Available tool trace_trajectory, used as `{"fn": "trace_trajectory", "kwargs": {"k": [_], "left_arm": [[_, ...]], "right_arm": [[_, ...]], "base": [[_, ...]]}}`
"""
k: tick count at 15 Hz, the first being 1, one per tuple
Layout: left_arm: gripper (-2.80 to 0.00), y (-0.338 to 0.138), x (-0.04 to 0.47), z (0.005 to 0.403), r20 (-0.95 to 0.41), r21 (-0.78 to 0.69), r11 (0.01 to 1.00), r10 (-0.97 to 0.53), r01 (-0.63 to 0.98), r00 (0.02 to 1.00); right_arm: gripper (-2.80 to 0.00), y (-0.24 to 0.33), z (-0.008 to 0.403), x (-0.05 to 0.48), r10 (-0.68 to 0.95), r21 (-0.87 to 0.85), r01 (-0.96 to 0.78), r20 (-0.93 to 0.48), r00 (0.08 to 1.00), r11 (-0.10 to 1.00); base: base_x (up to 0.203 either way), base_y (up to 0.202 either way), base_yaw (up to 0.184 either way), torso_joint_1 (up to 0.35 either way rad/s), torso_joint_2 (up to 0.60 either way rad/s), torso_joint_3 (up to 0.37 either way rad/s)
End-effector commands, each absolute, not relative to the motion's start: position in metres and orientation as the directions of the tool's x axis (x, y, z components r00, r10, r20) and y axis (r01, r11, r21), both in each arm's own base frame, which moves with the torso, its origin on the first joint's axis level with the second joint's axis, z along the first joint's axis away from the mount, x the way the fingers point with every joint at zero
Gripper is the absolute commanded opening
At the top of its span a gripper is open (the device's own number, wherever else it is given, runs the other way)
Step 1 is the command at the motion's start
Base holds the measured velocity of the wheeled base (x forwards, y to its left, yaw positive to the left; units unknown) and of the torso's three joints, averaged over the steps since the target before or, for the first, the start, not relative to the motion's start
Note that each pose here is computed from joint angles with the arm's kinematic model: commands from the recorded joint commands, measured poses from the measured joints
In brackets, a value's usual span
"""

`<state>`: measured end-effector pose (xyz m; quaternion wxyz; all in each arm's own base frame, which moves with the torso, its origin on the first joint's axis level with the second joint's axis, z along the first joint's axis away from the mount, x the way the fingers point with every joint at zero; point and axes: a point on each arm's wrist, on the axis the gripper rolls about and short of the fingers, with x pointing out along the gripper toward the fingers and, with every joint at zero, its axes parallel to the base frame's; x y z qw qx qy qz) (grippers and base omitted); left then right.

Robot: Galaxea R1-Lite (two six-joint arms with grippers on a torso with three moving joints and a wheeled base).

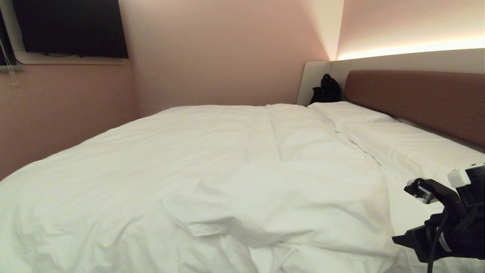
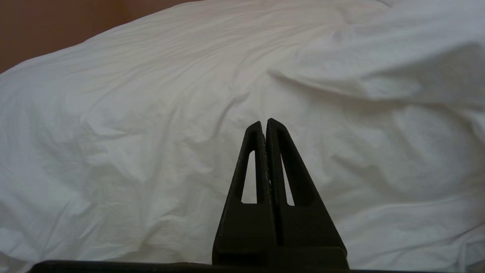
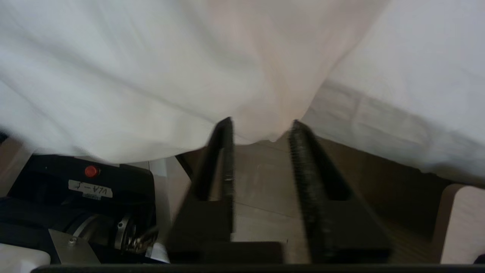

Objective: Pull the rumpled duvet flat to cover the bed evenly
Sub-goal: Flatten the corners of the folded blanket

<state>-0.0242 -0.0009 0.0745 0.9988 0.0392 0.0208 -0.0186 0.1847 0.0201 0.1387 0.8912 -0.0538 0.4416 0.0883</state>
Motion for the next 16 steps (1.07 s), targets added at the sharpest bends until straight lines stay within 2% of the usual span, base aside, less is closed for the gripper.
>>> {"fn": "trace_trajectory", "kwargs": {"k": [1,6,10,13,16], "left_arm": [[-2.8,-0.001,-0.024,0.074,-0.043,0.078,0.996,-0.035,0.039,0.998],[-2.8,-0.001,-0.024,0.074,-0.043,0.078,0.996,-0.035,0.039,0.998],[-2.8,-0.001,-0.024,0.074,-0.043,0.078,0.996,-0.035,0.039,0.998],[-2.8,-0.001,-0.024,0.074,-0.043,0.078,0.996,-0.035,0.039,0.998],[-2.8,-0.001,-0.024,0.074,-0.043,0.078,0.996,-0.035,0.039,0.998]], "right_arm": [[0.0,0.02,0.138,0.184,0.113,-0.015,-0.207,-0.8,0.589,0.978],[0.0,0.023,0.15,0.177,0.183,0.014,-0.263,-0.754,0.63,0.965],[0.0,0.032,0.155,0.184,0.233,0.025,-0.32,-0.742,0.629,0.947],[0.0,0.05,0.163,0.229,0.263,0.096,-0.29,-0.743,0.616,0.952],[0.0,0.074,0.161,0.266,0.286,0.203,-0.207,-0.778,0.56,0.957]], "base": [[0.0,0.0,0.0,0.0,0.0,0.0],[0.0,0.0,0.0,0.0,0.0,0.0],[0.0,0.0,0.0,0.0,0.0,0.0],[0.0,0.0,0.0,0.0,0.0,0.0],[0.0,0.0,0.0,0.0,0.0,0.0]]}}
